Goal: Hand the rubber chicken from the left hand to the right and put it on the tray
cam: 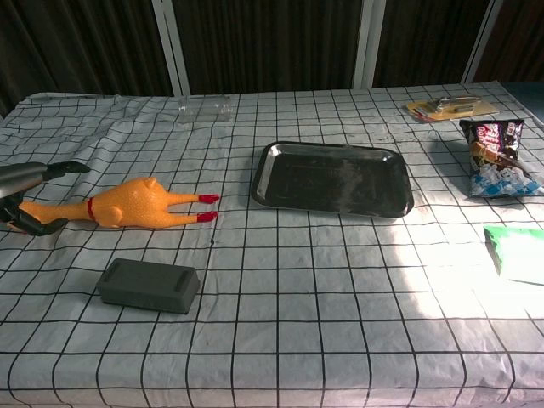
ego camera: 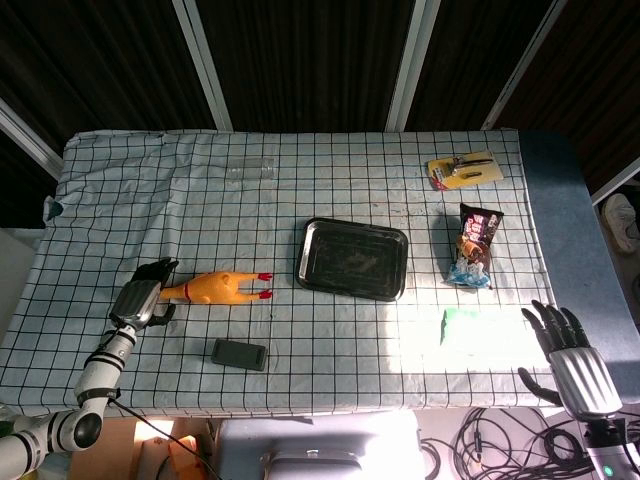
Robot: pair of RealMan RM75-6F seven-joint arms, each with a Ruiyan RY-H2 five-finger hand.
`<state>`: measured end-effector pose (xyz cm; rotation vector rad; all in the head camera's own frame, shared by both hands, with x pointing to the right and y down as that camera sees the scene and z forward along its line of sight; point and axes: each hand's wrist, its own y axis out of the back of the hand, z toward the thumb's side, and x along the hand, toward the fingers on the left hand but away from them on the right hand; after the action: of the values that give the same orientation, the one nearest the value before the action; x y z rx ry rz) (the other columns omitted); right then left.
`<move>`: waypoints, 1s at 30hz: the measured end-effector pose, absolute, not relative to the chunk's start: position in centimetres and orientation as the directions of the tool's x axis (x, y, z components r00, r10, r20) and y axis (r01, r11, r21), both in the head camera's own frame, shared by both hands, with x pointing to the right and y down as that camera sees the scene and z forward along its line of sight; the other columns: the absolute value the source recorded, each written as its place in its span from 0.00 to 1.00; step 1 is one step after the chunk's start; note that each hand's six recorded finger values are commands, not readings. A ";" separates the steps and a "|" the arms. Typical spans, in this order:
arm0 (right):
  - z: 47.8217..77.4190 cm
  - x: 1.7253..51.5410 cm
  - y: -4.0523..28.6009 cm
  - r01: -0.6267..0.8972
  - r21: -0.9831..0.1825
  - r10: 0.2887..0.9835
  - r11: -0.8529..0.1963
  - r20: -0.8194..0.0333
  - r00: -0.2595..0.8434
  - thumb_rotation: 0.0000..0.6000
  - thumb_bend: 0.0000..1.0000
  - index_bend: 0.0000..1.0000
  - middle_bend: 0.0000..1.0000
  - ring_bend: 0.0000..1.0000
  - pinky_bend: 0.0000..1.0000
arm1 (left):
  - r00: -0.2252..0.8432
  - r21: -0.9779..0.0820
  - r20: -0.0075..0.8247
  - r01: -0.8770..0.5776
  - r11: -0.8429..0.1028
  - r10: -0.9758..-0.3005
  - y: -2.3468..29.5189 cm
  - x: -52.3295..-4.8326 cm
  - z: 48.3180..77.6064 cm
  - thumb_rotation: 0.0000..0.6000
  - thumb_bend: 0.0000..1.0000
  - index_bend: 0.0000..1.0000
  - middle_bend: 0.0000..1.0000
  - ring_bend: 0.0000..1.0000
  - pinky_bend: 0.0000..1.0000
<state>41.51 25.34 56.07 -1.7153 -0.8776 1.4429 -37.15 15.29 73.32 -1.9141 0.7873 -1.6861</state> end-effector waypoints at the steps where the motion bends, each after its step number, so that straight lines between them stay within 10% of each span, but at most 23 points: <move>1: 56.1 41.5 25.4 0.051 -0.858 0.854 -0.511 -0.500 0.142 1.00 0.24 0.00 0.00 0.00 0.00 | 0.079 -0.676 0.725 -0.113 -0.729 -0.684 15.3 -37.2 73.4 1.00 0.43 0.00 0.02 0.00 0.00; 8: 55.9 41.6 25.5 0.051 -0.859 0.855 -0.510 -0.499 0.141 1.00 0.24 0.00 0.00 0.00 0.00 | 0.070 -0.647 0.752 -0.119 -0.754 -0.656 15.3 -36.9 74.5 1.00 0.43 0.03 0.06 0.00 0.00; 18: 56.2 41.7 25.3 0.052 -0.853 0.850 -0.519 -0.508 0.137 1.00 0.24 0.00 0.00 0.00 0.00 | 0.060 -0.701 0.704 -0.100 -0.706 -0.708 14.6 -36.4 75.2 1.00 0.64 0.61 0.28 0.09 0.00; 25: 56.0 41.7 25.3 0.059 -0.852 0.850 -0.520 -0.508 0.139 1.00 0.24 0.00 0.00 0.00 0.00 | 0.106 -0.727 0.675 -0.076 -0.683 -0.730 14.8 -35.7 75.1 1.00 0.72 0.62 0.35 0.14 0.01; 30: 56.1 41.7 25.3 0.057 -0.851 0.848 -0.522 -0.511 0.141 1.00 0.24 0.00 0.00 0.00 0.00 | 0.130 -0.751 0.637 -0.117 -0.650 -0.760 14.6 -35.4 74.2 1.00 0.77 0.63 0.60 0.30 0.19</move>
<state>41.66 25.29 56.10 -1.7287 -0.8761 1.4511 -35.43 14.64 74.18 -1.8766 0.8417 -1.5577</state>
